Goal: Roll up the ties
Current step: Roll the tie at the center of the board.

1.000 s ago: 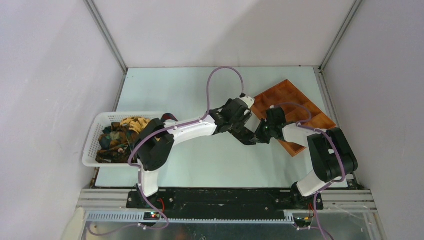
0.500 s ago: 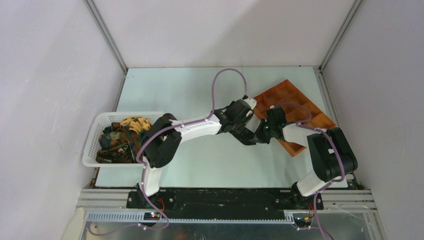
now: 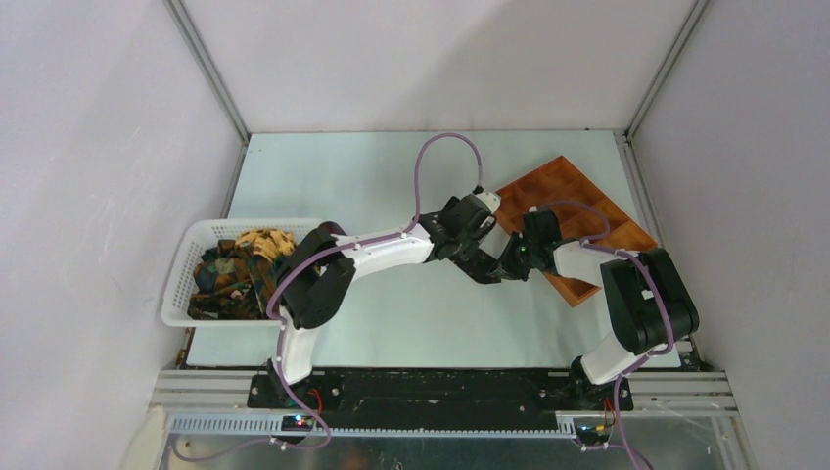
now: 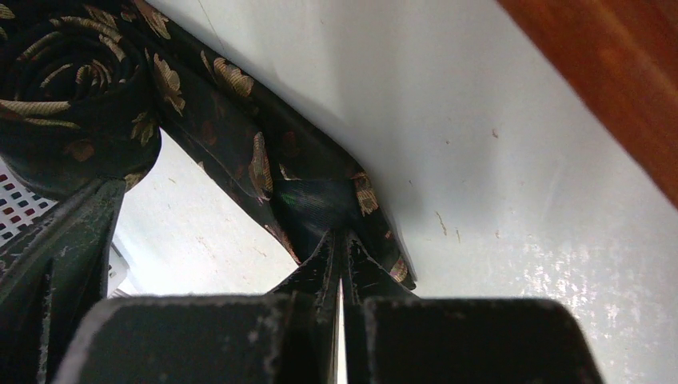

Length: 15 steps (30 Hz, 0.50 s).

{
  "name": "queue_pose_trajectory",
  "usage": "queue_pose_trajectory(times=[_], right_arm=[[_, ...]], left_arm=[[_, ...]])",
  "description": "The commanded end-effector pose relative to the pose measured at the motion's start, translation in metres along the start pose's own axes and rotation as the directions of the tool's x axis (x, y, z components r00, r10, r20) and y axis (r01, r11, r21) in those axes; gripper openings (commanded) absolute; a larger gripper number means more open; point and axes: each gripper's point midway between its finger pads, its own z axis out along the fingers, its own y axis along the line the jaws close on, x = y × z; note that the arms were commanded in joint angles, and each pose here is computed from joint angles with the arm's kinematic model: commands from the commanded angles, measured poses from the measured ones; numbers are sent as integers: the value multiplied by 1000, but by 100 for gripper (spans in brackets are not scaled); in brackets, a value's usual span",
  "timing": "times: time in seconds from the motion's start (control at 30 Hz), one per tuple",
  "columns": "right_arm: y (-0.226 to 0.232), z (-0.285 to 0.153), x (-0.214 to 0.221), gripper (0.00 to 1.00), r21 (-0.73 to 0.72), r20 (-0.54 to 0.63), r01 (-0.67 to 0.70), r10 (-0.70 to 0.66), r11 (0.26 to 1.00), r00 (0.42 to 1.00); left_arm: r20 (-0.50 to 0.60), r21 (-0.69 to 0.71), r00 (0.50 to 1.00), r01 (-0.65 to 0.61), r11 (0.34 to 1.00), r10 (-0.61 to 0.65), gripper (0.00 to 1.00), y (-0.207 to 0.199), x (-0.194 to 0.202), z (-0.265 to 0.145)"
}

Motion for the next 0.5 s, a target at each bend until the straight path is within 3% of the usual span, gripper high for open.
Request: queue_pose_trajectory(times=[0.0,0.23,0.47], right_arm=[[-12,6,-2,0,37,9,9,-9,999,1000],[-13,8,-1,0,39,2,6,-6,999,1000],[-13,8,0,0,38,0,3,-3,999,1000]], left_arm=[[85,-26,996,17,1000,-14,73,14,-36,-23],[116,-10,993,37,999,-35,78,15,-46,-34],[63,-19,998,11,1000,-10,74,12,-35,-21]])
